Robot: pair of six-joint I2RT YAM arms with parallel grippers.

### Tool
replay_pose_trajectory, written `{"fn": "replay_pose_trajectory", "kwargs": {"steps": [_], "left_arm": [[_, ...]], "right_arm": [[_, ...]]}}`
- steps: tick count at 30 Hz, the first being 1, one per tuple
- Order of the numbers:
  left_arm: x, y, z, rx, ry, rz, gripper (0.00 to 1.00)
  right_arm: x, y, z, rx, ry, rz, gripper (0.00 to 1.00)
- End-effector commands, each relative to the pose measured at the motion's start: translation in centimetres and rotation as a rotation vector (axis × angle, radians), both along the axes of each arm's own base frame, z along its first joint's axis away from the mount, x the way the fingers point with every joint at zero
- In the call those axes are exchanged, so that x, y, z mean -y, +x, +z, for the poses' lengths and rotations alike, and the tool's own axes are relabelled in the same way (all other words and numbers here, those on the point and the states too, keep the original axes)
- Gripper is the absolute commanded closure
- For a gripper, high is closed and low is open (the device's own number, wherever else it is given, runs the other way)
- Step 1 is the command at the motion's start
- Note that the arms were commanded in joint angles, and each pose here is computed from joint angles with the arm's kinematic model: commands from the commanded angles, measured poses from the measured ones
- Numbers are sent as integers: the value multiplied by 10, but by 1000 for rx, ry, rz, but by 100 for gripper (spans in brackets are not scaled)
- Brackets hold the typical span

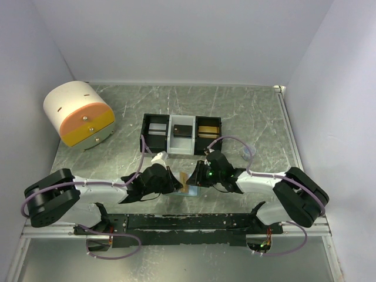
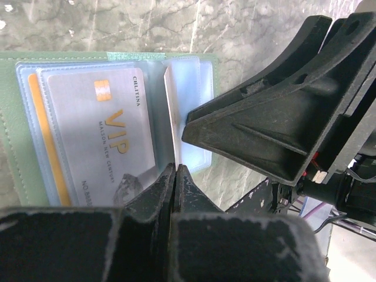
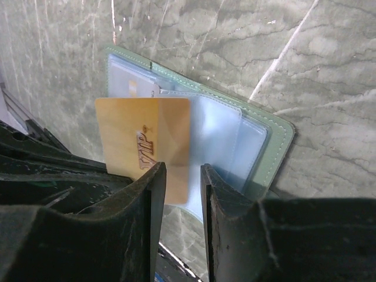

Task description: Take the credit cards out of the card holder

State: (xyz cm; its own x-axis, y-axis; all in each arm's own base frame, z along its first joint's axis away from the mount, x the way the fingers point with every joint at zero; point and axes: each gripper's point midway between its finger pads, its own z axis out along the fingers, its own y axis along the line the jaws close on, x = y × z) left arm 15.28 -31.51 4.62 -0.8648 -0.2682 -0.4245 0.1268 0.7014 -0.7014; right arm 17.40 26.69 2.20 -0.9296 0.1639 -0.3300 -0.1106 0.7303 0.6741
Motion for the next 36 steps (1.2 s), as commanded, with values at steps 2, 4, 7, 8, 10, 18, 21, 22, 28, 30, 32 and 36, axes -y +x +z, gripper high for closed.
{"fn": "replay_pose_trajectory", "kwargs": {"steps": [2, 4, 7, 8, 10, 18, 21, 22, 28, 30, 32, 36], "left_arm": [[-11, 4, 10, 16, 19, 45, 93], [-15, 4, 12, 23, 32, 50, 93], [-19, 4, 16, 31, 44, 49, 93], [-20, 3, 17, 33, 47, 47, 93], [-22, 3, 17, 33, 58, 45, 93], [-36, 4, 20, 29, 97, 91, 93], [-40, 5, 25, 40, 91, 102, 93], [-42, 4, 27, 43, 92, 104, 93], [-48, 3, 34, 58, 88, 105, 93], [-49, 2, 36, 59, 85, 108, 93], [-52, 2, 36, 65, 87, 110, 93], [-48, 2, 49, 110, 60, 76, 93]], "right_arm": [[18, -6, -6, 32, -105, 47, 68], [13, -3, 5, 73, -86, 81, 67], [9, 0, 18, 109, -73, 104, 67], [7, 1, 23, 121, -61, 112, 67], [0, 0, 33, 132, -25, 134, 67], [-25, 0, 45, 130, 75, 181, 67], [-29, -1, 37, 106, 66, 197, 67], [-28, -1, 31, 93, 50, 192, 67], [-9, 3, 0, 39, -100, 128, 68], [-2, 6, 2, 59, -134, 103, 68], [-1, 7, 11, 88, -125, 105, 68], [-10, 9, 39, 165, -49, 137, 67]]}}
